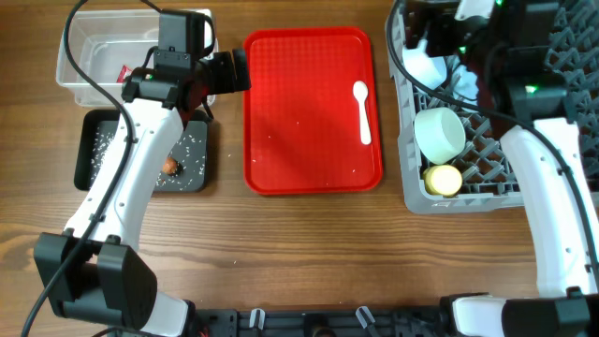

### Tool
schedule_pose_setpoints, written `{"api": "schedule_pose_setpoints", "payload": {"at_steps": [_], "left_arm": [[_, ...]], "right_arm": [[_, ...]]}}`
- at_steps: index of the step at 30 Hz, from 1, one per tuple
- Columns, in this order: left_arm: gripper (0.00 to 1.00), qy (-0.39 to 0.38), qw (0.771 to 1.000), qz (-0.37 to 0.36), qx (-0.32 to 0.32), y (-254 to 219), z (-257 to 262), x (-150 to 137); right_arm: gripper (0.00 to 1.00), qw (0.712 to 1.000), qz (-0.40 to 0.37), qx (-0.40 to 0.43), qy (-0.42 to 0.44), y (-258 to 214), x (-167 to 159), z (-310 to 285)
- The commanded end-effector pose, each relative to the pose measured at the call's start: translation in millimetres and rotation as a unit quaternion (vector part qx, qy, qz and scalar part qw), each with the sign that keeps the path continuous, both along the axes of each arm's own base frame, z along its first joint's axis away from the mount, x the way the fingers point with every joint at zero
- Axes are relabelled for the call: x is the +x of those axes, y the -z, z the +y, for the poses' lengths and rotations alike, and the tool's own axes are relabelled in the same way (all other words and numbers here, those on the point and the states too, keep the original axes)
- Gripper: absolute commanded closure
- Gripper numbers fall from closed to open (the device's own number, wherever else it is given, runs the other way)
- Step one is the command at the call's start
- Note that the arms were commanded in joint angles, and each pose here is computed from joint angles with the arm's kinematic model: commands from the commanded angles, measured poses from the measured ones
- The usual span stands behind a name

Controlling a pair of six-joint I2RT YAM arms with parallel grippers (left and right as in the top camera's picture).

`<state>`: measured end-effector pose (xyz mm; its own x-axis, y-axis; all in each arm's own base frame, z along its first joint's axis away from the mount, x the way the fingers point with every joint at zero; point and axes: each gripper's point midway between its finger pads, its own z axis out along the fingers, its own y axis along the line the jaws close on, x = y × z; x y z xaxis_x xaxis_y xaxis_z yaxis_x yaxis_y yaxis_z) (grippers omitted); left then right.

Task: Sort waste into correct bins and load items into the dishwasher rack
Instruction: 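Set the plate upright in the rack and open the right gripper, then move the right gripper to the white spoon on the red tray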

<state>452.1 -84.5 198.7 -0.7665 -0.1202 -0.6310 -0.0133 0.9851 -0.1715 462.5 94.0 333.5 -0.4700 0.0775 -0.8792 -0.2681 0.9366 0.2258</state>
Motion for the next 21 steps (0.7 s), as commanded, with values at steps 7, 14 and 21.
{"api": "schedule_pose_setpoints", "payload": {"at_steps": [7, 14, 21], "left_arm": [[0.00, -0.002, 1.000, -0.012, 0.005, -9, 2, 2], [0.00, -0.002, 1.000, -0.012, 0.005, -9, 2, 2], [0.00, -0.002, 1.000, -0.012, 0.005, -9, 2, 2]], "right_arm": [[0.22, 0.980, 0.196, -0.031, -0.014, 149, 6, 71], [0.37, 0.963, 0.255, -0.084, 0.019, 235, 22, 66], [0.38, 0.947, 0.300, -0.113, 0.033, 288, 19, 59]]}}
